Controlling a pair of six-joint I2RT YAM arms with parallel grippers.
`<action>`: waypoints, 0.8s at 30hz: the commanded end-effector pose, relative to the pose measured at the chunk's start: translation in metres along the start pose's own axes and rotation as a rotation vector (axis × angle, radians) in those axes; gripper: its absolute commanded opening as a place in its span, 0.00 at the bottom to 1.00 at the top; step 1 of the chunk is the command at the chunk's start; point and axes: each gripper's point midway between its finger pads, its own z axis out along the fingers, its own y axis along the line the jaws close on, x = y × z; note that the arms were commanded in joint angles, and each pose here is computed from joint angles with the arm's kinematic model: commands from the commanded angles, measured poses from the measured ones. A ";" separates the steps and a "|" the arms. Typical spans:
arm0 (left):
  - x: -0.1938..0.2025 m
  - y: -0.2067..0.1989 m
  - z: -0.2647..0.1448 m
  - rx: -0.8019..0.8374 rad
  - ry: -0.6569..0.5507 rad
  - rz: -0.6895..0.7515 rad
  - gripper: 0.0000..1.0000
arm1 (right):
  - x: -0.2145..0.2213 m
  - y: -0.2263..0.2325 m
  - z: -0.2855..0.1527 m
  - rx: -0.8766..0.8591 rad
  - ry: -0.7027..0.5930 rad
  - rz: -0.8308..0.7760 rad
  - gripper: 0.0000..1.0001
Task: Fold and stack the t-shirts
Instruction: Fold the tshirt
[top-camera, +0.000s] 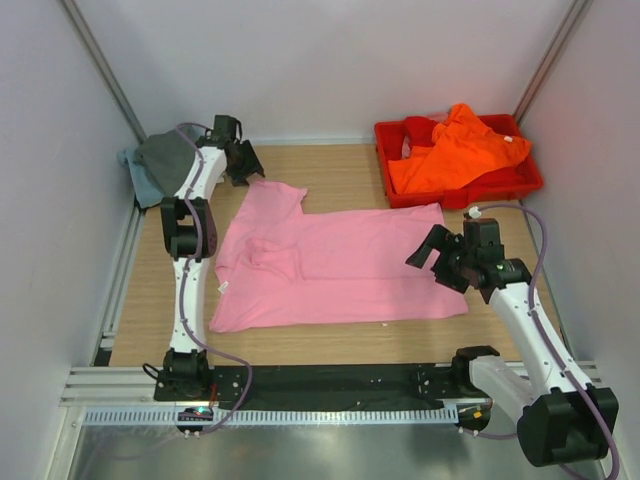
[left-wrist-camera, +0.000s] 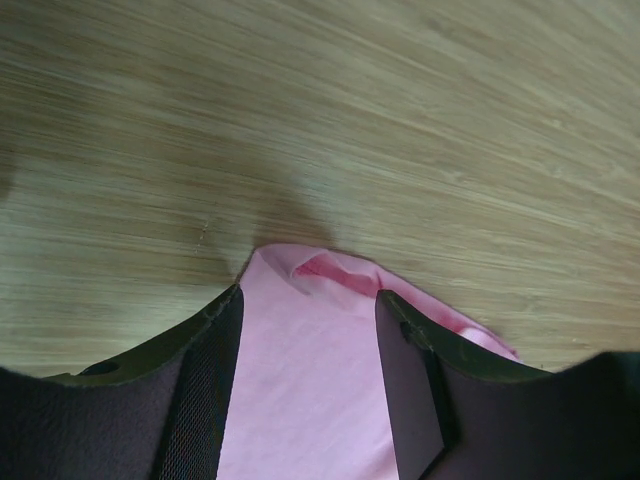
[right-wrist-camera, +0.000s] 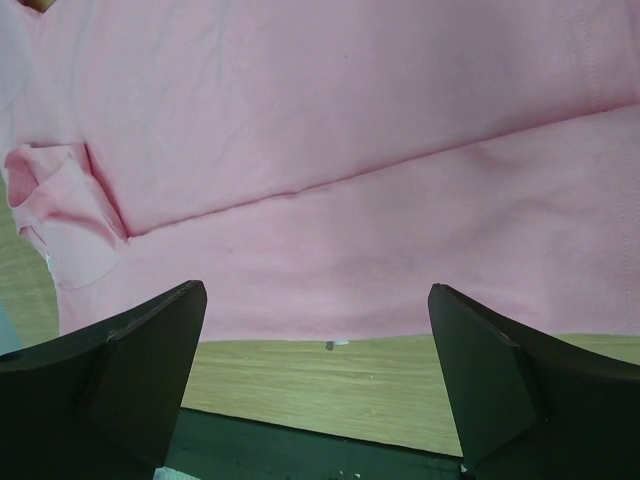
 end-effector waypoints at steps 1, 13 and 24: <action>-0.005 -0.022 -0.012 0.083 -0.004 0.061 0.57 | -0.009 0.014 -0.003 -0.054 -0.012 -0.038 1.00; 0.009 -0.003 0.015 0.028 0.025 0.046 0.51 | 0.000 0.000 0.010 -0.013 0.020 -0.042 1.00; 0.007 0.010 0.024 -0.032 0.008 0.042 0.59 | 0.004 -0.003 0.015 -0.005 0.035 -0.041 1.00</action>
